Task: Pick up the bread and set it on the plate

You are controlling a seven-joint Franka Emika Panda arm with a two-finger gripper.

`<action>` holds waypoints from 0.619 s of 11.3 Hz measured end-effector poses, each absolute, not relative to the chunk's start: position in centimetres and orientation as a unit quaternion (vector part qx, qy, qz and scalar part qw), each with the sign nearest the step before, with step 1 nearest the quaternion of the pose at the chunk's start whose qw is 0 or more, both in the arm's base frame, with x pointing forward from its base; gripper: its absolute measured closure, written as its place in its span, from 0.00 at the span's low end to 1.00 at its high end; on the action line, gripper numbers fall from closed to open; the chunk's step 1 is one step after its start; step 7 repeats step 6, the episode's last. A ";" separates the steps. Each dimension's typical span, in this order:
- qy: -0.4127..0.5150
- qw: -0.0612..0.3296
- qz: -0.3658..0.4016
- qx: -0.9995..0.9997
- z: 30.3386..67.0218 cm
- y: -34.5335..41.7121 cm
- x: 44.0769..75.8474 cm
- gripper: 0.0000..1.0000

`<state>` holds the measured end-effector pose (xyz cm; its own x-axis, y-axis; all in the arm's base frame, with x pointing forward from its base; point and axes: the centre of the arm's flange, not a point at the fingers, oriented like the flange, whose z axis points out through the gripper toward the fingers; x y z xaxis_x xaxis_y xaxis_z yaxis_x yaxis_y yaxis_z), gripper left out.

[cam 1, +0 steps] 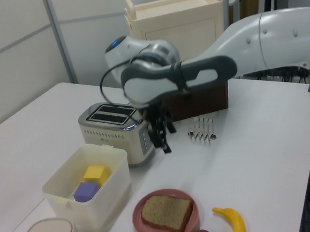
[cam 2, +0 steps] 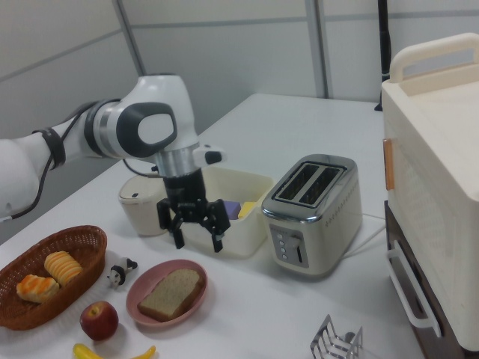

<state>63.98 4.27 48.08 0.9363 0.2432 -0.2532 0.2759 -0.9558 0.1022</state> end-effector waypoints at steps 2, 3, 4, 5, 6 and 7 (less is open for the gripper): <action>0.062 0.068 -0.090 0.992 51.7 1.1 63.3 0.00; 0.027 0.069 -0.075 0.994 53.3 0.4 62.8 0.00; -0.001 0.068 -0.060 0.996 55.0 -0.3 62.2 0.00; -0.018 0.064 -0.050 0.997 56.1 -1.0 61.8 0.00; -0.031 0.053 -0.037 0.997 57.4 -2.1 61.4 0.00; -0.031 0.053 -0.037 0.997 57.4 -2.1 61.4 0.00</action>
